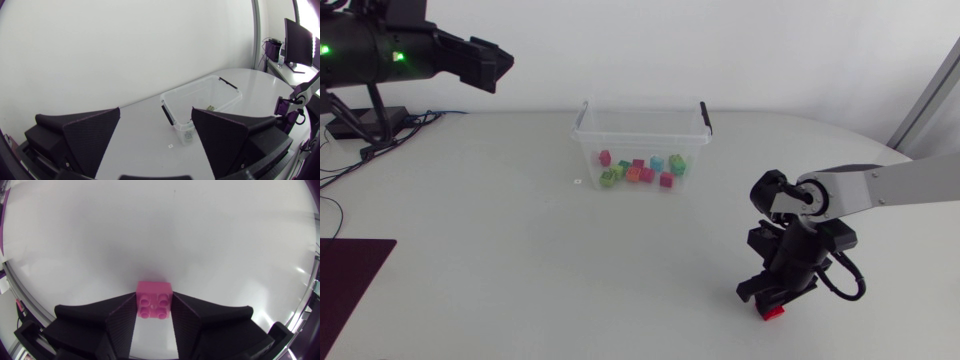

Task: Pick up the duplo bricks and place them in the container

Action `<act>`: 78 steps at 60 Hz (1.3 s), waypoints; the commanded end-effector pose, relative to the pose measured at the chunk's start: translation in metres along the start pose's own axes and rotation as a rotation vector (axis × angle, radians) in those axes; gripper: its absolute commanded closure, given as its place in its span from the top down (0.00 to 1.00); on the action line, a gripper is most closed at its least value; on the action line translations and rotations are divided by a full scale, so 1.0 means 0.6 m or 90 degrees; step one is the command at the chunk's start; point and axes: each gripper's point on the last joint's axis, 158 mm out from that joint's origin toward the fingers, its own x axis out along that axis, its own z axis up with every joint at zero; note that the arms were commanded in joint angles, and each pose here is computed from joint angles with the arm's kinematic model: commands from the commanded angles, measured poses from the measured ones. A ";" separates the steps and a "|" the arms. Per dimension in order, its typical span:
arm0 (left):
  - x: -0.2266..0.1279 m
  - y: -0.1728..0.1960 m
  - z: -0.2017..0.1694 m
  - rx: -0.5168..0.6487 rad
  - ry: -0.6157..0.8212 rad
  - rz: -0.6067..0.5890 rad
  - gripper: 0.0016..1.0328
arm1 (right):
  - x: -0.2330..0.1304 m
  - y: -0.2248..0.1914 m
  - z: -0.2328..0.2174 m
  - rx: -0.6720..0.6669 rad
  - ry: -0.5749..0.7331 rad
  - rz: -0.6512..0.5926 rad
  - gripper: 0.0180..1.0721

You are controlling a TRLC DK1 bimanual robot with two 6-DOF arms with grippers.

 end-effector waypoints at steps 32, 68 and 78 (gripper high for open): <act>-0.063 0.055 -0.197 0.006 0.097 0.083 0.96 | -0.300 -0.012 0.146 -0.110 -0.402 -0.042 0.32; -0.116 0.045 -0.286 -0.030 0.127 0.130 0.96 | -0.462 0.012 0.369 -0.207 -0.641 -0.052 0.32; -0.138 0.040 -0.291 -0.030 0.113 0.139 0.96 | -0.455 0.039 0.445 -0.229 -0.662 -0.055 0.32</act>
